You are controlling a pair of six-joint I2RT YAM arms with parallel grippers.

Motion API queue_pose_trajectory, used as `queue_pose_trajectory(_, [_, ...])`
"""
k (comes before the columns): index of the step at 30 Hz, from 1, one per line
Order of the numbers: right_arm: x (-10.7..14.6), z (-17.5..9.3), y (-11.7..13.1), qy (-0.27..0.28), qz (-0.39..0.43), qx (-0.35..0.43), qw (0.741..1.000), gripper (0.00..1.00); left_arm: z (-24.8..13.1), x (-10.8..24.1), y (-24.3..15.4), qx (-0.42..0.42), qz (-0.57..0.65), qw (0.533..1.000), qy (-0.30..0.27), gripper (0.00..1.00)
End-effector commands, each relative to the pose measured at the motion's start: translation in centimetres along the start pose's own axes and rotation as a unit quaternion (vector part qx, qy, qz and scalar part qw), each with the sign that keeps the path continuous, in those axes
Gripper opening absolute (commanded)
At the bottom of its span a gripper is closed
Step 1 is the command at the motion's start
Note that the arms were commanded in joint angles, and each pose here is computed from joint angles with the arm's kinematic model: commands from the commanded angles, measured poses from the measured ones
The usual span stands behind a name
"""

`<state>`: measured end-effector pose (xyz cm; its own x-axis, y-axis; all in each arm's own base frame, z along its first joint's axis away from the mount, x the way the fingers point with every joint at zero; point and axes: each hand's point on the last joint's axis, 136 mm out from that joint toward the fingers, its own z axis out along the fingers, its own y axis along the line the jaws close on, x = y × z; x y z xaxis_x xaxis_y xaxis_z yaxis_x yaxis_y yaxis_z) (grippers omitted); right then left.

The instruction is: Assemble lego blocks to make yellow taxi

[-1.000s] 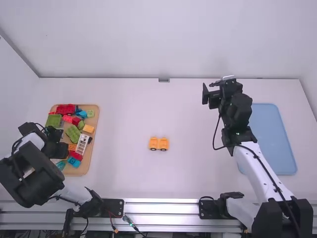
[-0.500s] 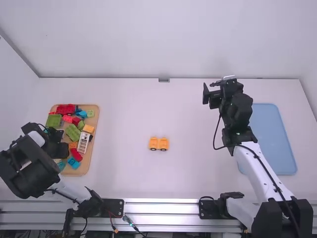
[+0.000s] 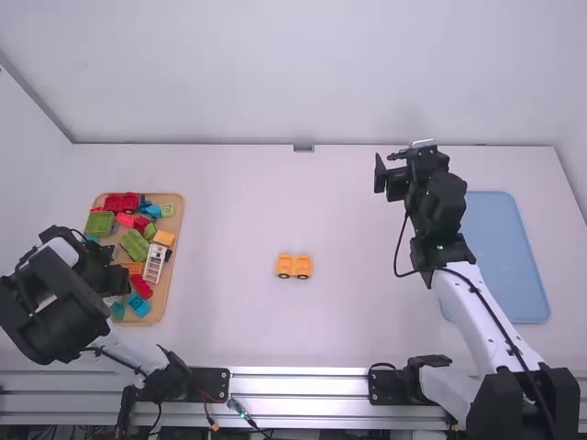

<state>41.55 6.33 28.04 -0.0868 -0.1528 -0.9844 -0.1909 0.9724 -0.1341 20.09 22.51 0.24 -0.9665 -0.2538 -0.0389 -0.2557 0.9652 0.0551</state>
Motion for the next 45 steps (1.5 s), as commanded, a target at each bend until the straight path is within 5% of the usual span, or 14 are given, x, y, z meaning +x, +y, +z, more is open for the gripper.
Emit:
queue_pose_trajectory(1, [-1.7, 0.1, 0.1, -0.018, 0.0, -0.002, 1.0, 0.99, -0.3, -0.9, 0.6, -0.009, -0.042, 0.999, -0.009, 0.78])
queue_pose_trajectory(9, [-1.7, 0.1, 0.3, -0.018, 0.0, -0.003, 1.0, 0.99, -0.5, -1.7, -0.4, 0.028, -0.189, 0.981, -0.026, 0.69])
queue_pose_trajectory(16, [-1.7, 0.1, 0.3, -0.016, 0.0, -0.004, 1.0, 0.99, -0.5, -2.0, -0.5, 0.034, -0.272, 0.961, -0.03, 0.52])
queue_pose_trajectory(24, [-1.1, 0.1, 0.3, -0.005, 0.0, -0.004, 1.0, 0.99, -0.1, -2.8, -1.4, 0.058, -0.271, 0.959, -0.049, 0.53])
queue_pose_trajectory(34, [-0.9, 0.1, 0.2, -0.002, 0.0, -0.001, 1.0, 0.99, 0.9, -1.8, -2.1, 0.063, -0.273, 0.959, -0.039, 0.39])
queue_pose_trajectory(45, [-0.9, 0.1, 0.2, 0.0, -0.013, -0.002, 1.0, 0.99, 1.1, -1.3, -2.4, 0.064, -0.259, 0.963, -0.029, 0.4])
